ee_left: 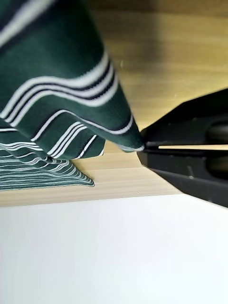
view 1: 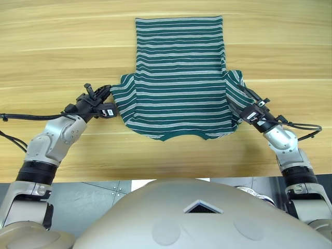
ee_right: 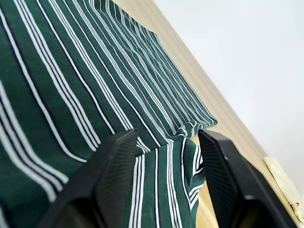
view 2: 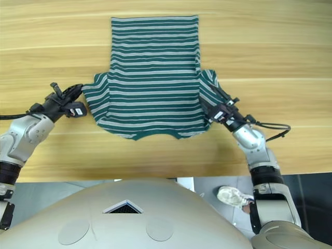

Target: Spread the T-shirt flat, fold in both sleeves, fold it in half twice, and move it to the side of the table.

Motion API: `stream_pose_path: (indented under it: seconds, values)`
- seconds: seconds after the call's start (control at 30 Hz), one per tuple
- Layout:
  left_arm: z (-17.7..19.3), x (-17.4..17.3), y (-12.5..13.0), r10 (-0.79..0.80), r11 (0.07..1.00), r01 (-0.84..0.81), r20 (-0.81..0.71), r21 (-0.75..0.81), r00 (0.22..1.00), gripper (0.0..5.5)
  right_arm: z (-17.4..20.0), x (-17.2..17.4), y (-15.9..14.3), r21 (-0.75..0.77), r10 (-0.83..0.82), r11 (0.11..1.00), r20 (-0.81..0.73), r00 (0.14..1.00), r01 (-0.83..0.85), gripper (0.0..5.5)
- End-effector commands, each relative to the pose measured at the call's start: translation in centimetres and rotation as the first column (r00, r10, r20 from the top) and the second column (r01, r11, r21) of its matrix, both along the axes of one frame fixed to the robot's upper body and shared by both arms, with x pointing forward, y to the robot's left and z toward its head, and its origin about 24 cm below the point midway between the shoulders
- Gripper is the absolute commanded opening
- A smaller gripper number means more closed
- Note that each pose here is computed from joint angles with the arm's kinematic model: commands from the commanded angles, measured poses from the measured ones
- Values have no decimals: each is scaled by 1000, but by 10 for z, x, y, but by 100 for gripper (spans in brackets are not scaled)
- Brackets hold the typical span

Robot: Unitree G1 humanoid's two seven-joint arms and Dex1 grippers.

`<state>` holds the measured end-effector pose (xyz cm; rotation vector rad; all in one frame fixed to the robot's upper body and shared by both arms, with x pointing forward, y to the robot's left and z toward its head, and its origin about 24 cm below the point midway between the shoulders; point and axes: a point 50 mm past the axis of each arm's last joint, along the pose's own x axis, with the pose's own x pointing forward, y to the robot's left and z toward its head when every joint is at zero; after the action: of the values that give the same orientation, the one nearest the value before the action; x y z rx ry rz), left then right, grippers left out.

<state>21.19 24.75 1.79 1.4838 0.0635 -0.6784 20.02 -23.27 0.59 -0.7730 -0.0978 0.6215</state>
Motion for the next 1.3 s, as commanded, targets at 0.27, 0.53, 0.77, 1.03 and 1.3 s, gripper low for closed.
stream_pose_path:
  seconds: [0.27,0.53,0.77,1.03,1.3]
  values:
    - [-11,-15,-35,-58,983,59,14,-176,998,1,-2,-1,0,-5,10,1000,-11,1000,-10,236]
    - [11,-4,-44,-27,967,73,188,-245,982,1,-6,-2,0,-17,17,1000,-24,1000,-18,236]
    - [7,-8,-80,-124,918,198,225,-344,966,1,-9,-1,3,-23,28,999,-32,999,-29,236]
    - [-18,-17,-92,-208,904,225,86,-362,974,34,-13,-3,5,-36,32,999,-39,999,-34,236]
    - [-36,-21,-90,-212,907,167,-77,-387,974,162,-10,-1,4,-42,33,999,-30,999,-34,236]
